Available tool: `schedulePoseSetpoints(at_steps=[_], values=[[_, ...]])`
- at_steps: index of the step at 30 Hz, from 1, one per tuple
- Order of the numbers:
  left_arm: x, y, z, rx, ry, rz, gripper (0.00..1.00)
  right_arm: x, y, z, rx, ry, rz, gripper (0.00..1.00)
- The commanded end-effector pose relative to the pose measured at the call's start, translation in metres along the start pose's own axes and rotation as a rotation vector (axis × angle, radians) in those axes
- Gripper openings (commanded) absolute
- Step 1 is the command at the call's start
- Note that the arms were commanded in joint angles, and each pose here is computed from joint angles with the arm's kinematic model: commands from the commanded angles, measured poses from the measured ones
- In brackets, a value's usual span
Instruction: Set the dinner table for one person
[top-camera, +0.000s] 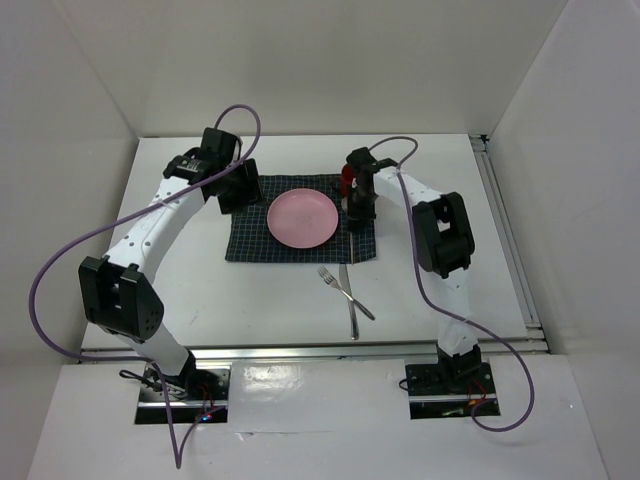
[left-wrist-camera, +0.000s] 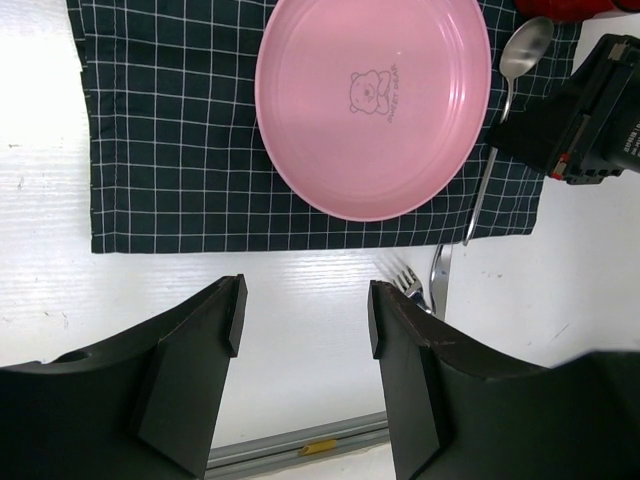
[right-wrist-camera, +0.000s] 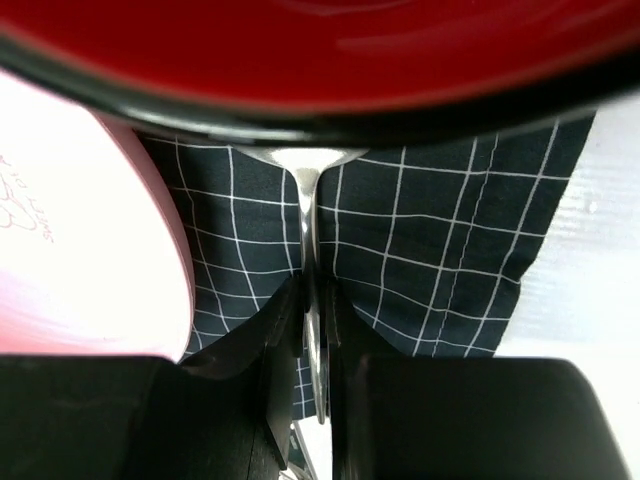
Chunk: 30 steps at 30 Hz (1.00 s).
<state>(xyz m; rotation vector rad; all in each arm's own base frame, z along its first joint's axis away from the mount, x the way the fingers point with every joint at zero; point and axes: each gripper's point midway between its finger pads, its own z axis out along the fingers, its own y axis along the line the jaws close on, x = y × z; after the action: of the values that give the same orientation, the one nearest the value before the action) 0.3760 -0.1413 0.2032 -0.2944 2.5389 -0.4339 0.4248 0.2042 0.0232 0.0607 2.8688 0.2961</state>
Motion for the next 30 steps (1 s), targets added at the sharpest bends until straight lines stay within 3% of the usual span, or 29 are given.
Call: schedulePoseSetpoints(at_steps=[1, 4, 8, 12, 15, 17, 21, 22, 23, 25, 27, 30], values=[[0.000, 0.001, -0.005, 0.000, -0.016, 0.021, 0.68, -0.026, 0.020, -0.003, -0.016, -0.100, -0.046, 0.00], [0.003, 0.003, -0.003, -0.004, -0.008, 0.020, 0.68, -0.020, 0.018, -0.001, 0.010, -0.092, -0.064, 0.04], [0.003, 0.003, -0.003, -0.004, -0.008, 0.020, 0.68, -0.020, 0.019, -0.013, 0.023, -0.118, -0.060, 0.21], [0.005, 0.002, -0.005, 0.003, -0.003, 0.020, 0.68, -0.022, 0.019, -0.036, 0.022, -0.159, -0.049, 0.25], [0.004, 0.000, -0.005, 0.016, -0.007, 0.021, 0.68, -0.027, 0.021, -0.048, 0.018, -0.188, -0.049, 0.50], [0.003, -0.001, -0.008, 0.021, -0.016, 0.022, 0.68, -0.028, 0.019, -0.052, 0.027, -0.194, -0.048, 0.55], [0.007, -0.004, -0.010, 0.026, -0.013, 0.029, 0.68, -0.021, 0.013, -0.064, 0.044, -0.202, -0.037, 0.52], [0.006, -0.004, -0.013, 0.030, -0.020, 0.030, 0.68, -0.018, 0.013, -0.068, 0.043, -0.203, -0.028, 0.45], [0.007, -0.005, -0.013, 0.038, -0.016, 0.039, 0.68, -0.018, 0.013, -0.083, 0.031, -0.226, -0.028, 0.31], [0.006, -0.006, -0.017, 0.043, -0.024, 0.040, 0.67, 0.006, 0.011, -0.082, 0.012, -0.193, -0.039, 0.24], [0.008, -0.005, -0.015, 0.038, -0.016, 0.039, 0.67, 0.041, 0.015, -0.087, 0.006, -0.166, -0.101, 0.23], [0.007, -0.006, -0.019, 0.044, -0.025, 0.040, 0.67, 0.096, 0.031, -0.088, -0.038, -0.142, -0.254, 0.32]])
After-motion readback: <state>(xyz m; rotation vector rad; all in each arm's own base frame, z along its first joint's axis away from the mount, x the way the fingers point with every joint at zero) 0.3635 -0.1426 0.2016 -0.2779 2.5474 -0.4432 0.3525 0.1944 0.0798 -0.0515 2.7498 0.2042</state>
